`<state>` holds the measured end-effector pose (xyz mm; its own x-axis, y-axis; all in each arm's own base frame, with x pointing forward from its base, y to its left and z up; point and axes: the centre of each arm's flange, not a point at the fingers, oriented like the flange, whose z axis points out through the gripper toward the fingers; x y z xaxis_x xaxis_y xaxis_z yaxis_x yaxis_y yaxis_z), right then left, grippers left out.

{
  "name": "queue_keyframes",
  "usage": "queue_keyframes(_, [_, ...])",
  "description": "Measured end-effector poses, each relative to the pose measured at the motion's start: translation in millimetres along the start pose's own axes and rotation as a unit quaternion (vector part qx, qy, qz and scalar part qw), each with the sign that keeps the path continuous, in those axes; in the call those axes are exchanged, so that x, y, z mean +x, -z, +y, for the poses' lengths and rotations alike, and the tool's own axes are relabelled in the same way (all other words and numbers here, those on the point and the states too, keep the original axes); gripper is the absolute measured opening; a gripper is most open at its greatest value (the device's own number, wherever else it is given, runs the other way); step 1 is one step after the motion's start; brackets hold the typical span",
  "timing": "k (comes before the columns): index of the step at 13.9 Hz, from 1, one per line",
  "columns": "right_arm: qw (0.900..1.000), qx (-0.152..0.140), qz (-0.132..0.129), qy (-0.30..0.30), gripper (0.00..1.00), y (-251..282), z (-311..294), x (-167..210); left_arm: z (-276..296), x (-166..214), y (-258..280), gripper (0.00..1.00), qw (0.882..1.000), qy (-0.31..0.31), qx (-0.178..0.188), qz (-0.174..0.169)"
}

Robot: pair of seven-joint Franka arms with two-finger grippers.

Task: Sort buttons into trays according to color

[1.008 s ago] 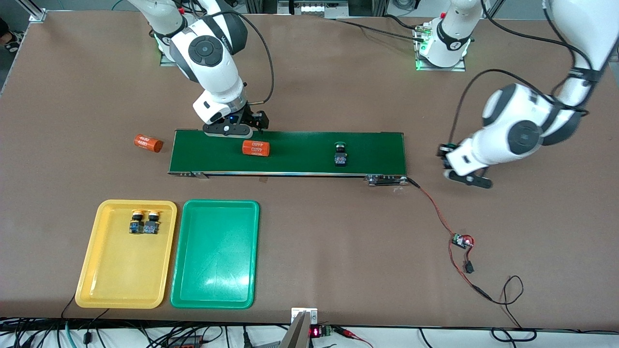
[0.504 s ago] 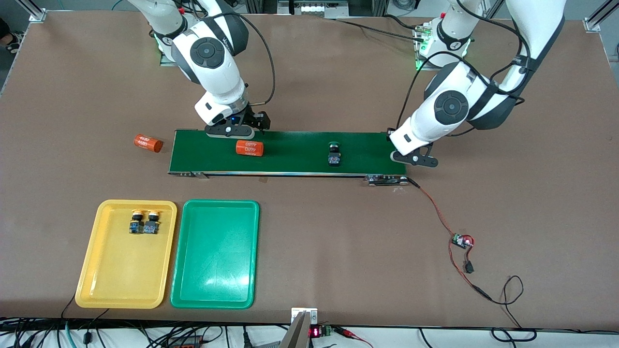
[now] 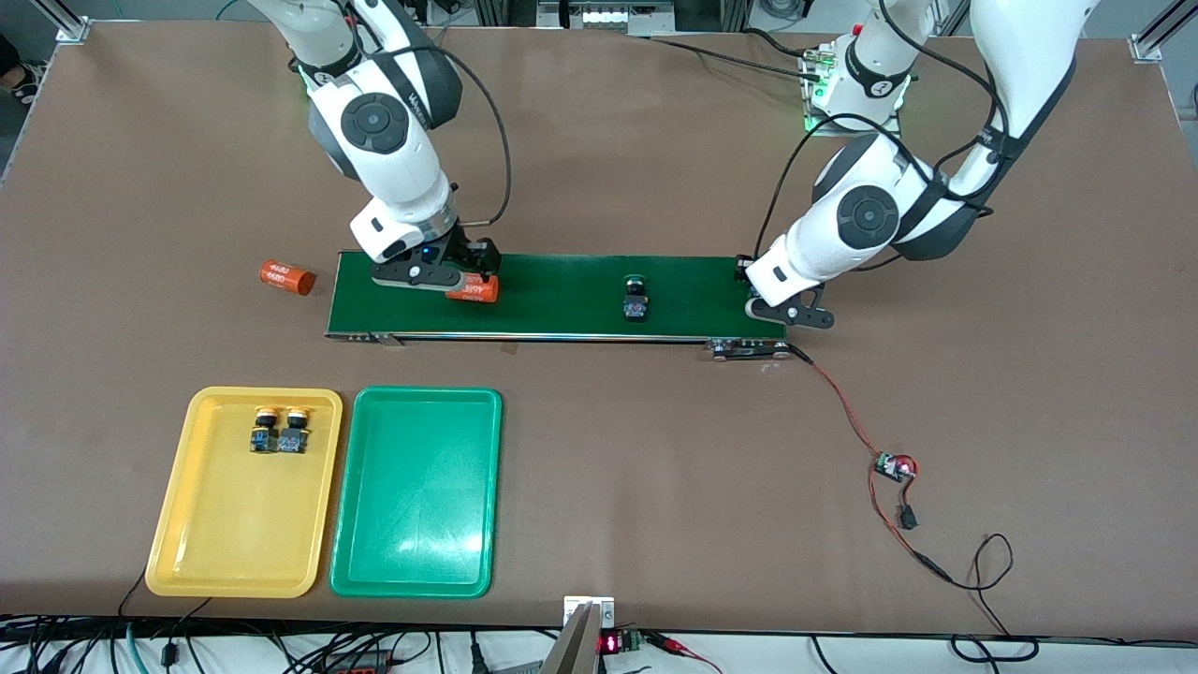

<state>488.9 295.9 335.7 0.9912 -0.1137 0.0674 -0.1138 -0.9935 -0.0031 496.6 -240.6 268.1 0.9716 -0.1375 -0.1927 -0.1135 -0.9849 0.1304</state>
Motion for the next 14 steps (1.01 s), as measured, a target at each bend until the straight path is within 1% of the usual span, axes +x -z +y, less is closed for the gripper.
queue_keyframes(1, [1.000,0.001,0.006,-0.004,1.00,0.2,5.8,10.7,3.8,0.8,-7.0,0.43,1.000,0.001,0.002,0.001])
queue_keyframes(3, [1.000,0.013,0.019,-0.011,1.00,11.3,5.8,32.2,10.8,2.4,-16.3,0.43,1.000,0.000,0.003,0.008])
queue_keyframes(5, [1.000,0.021,0.018,-0.013,1.00,10.5,1.5,41.8,12.2,2.8,-19.4,0.43,1.000,-0.001,0.002,0.008])
queue_keyframes(8, [1.000,0.014,0.011,-0.003,1.00,-5.5,0.7,43.9,0.9,7.6,-20.0,0.43,1.000,0.010,0.003,0.010])
queue_keyframes(13, [1.000,0.013,0.007,0.001,1.00,-10.6,-1.5,42.0,-8.8,18.4,-12.1,0.43,1.000,0.017,0.003,0.022])
queue_keyframes(14, [1.000,0.013,0.007,0.001,1.00,-10.8,-1.7,41.8,-8.4,21.1,-9.4,0.47,1.000,0.016,0.003,0.026])
